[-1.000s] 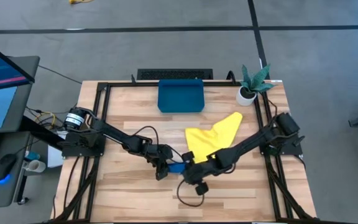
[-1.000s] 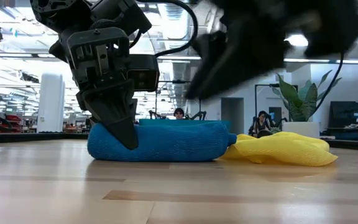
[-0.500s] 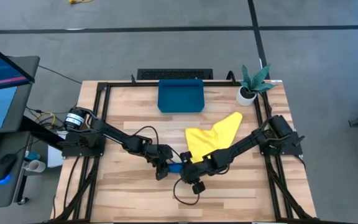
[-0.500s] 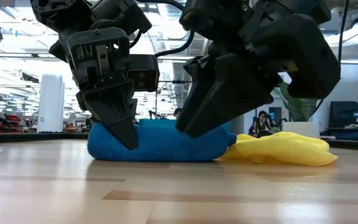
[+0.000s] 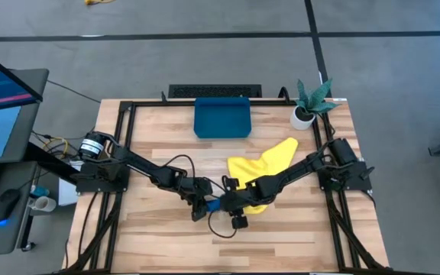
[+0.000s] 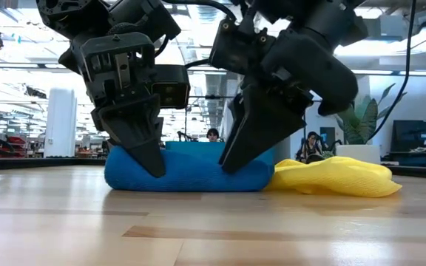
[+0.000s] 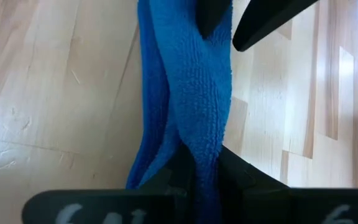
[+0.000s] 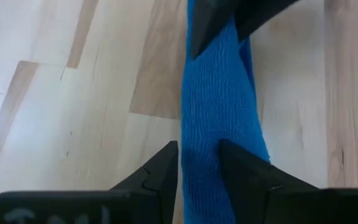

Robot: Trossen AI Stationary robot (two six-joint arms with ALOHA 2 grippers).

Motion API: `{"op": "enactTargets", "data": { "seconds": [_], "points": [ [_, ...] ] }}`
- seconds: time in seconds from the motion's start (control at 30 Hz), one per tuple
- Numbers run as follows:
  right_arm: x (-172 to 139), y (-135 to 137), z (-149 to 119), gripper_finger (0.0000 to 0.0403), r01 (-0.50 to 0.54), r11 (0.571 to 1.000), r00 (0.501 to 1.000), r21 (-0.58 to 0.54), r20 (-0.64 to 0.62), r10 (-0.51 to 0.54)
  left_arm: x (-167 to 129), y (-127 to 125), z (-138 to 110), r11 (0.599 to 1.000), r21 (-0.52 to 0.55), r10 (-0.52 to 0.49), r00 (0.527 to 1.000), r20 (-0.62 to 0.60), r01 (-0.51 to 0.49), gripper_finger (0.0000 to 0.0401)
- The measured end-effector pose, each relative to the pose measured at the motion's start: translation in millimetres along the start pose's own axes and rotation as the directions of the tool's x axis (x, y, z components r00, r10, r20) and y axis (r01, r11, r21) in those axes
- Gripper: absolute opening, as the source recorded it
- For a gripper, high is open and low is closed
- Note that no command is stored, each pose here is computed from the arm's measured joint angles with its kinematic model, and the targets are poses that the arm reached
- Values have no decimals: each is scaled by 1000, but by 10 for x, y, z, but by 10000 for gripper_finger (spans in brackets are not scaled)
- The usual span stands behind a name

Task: Roll microfiber towels into tight, uniform cylinder then place into a basket
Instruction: Roll the blue towel

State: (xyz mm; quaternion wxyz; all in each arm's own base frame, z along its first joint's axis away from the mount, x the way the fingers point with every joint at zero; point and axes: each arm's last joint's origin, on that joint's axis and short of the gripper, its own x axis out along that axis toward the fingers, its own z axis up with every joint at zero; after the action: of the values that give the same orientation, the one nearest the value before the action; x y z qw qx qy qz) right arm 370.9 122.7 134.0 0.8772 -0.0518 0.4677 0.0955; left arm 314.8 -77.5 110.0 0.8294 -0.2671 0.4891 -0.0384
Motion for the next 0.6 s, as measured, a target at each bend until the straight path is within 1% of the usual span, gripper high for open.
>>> {"op": "enactTargets", "data": {
  "seconds": [0.1, 0.2, 0.27, 0.43, 0.6],
  "points": [
    [-1, -2, -4, 141, -6, 1000, 1000, 11, -6, 6, 2, -2, 8, 1000, 2, 7, 1000, 16, -7, 25],
    [2, -20, -11, 141, -5, 1000, 1000, 18, -13, 5, 4, -6, 19, 1000, 27, 8, 999, 33, -9, 39],
    [59, -38, -32, 141, -2, 1000, 1000, 26, -23, 3, 4, -10, 24, 999, 51, 4, 999, 38, -6, 55],
    [211, -61, -91, 139, -27, 999, 998, 35, -47, 28, 4, -15, 26, 999, 50, 0, 999, 42, -2, 107],
    [215, -60, -93, 132, -30, 997, 998, 68, -48, 34, 3, -22, 24, 994, 106, -19, 999, 29, 16, 148]
  ]
}}
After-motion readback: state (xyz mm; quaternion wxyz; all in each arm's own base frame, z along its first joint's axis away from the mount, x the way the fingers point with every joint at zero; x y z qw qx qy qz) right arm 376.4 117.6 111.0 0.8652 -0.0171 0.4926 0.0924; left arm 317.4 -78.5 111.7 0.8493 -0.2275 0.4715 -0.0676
